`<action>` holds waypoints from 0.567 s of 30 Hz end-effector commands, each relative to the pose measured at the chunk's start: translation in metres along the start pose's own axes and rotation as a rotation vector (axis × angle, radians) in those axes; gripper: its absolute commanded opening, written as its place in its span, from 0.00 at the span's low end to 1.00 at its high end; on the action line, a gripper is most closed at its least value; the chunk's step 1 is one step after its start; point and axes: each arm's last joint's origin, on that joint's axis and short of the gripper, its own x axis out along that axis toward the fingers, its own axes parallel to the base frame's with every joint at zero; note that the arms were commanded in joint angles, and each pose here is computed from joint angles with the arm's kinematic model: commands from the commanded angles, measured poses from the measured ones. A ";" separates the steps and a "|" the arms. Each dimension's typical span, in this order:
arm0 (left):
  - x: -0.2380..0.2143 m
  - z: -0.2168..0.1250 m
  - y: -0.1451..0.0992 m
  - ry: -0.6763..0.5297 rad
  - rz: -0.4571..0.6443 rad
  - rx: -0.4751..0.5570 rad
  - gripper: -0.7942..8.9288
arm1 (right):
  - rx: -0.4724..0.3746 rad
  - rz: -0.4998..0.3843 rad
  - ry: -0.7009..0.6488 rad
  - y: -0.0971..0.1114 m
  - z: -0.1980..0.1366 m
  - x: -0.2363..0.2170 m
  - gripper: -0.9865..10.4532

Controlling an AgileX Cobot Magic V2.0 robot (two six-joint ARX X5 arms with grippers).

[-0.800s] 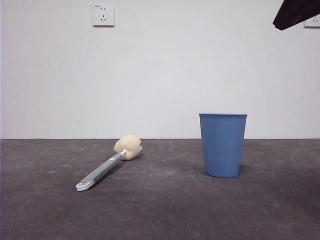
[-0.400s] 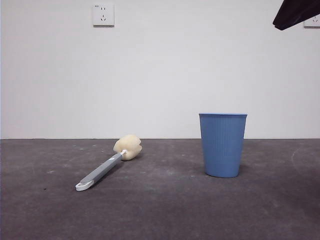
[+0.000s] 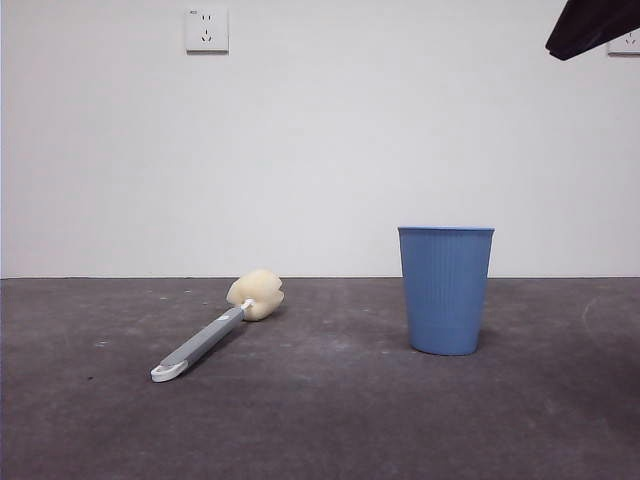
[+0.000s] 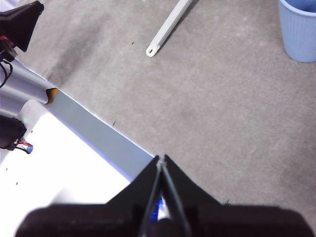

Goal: Pick up the cup brush,pick up the cup,insert the brush into the cup,clean the cup,put the cup brush back,put the cup back to the fixed position on the table

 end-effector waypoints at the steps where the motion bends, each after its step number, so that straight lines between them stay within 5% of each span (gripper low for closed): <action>1: 0.001 -0.004 0.001 0.008 0.008 -0.008 0.08 | 0.001 0.000 -0.009 0.001 0.001 -0.001 0.09; 4: 0.001 -0.004 0.001 0.008 0.008 -0.008 0.08 | -0.014 -0.005 -0.033 0.000 0.000 -0.005 0.09; 6: 0.001 -0.004 0.001 0.008 0.008 -0.008 0.08 | -0.105 -0.035 -0.076 -0.001 0.001 -0.009 0.09; 10: 0.001 -0.004 0.001 0.008 0.008 -0.008 0.08 | -0.155 -0.149 -0.249 -0.009 0.007 -0.024 0.09; 17: 0.001 -0.004 0.001 0.008 0.008 -0.008 0.08 | -0.075 -0.347 -0.547 -0.044 -0.010 -0.038 0.09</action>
